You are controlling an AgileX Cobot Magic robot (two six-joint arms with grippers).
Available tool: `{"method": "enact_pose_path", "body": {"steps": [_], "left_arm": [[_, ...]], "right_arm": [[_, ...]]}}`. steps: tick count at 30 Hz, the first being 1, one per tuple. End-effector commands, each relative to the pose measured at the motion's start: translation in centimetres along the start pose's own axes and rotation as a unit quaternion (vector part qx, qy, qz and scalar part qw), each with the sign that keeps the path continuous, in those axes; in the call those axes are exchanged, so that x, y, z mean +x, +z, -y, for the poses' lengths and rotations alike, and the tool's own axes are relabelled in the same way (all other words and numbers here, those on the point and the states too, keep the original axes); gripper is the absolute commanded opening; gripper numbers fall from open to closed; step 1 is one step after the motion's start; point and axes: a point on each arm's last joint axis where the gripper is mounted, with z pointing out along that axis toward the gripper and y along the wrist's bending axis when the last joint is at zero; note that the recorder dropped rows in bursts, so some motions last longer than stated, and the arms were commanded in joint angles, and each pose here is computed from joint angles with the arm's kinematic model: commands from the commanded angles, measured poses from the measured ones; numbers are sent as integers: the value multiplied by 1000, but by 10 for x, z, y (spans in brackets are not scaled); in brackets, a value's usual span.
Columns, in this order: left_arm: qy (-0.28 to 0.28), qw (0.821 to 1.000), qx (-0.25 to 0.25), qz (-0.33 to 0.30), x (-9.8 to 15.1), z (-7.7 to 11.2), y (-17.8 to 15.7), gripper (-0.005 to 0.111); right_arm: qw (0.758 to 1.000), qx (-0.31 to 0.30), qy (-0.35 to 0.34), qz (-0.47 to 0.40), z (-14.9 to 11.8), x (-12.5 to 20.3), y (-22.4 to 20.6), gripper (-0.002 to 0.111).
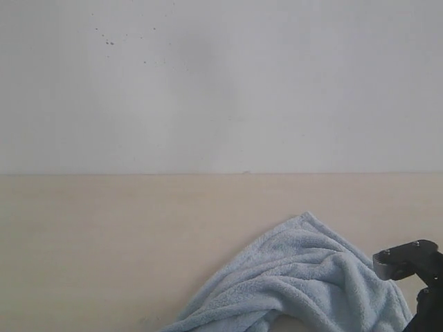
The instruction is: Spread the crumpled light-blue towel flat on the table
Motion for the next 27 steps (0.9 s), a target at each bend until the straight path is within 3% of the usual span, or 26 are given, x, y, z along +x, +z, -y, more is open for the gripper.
{"method": "enact_pose_path", "body": {"steps": [1, 10, 15, 18, 22, 27], "left_arm": [[-25, 998, 43, -41, 18, 5, 17, 64], [-27, 995, -21, -96, 22, -12, 26, 63], [-50, 985, 10, -163, 7, -17, 38, 50], [-40, 979, 33, -197, -10, -23, 51, 50], [-20, 961, 68, -266, -26, -29, 81, 53], [-5, 922, 95, -375, -19, -32, 125, 56]], "right_arm": [[1000, 0, 3, 8, -1, 0, -3, 0], [1000, -5, 13, 14, -2, -1, -3, 0], [1000, -4, 14, 16, -2, -2, -3, 0], [1000, -3, 15, 20, -1, -2, -3, 0], [999, -8, 27, 30, -2, -4, -3, 0], [999, -7, 29, 34, -2, -5, -3, 0]]}}
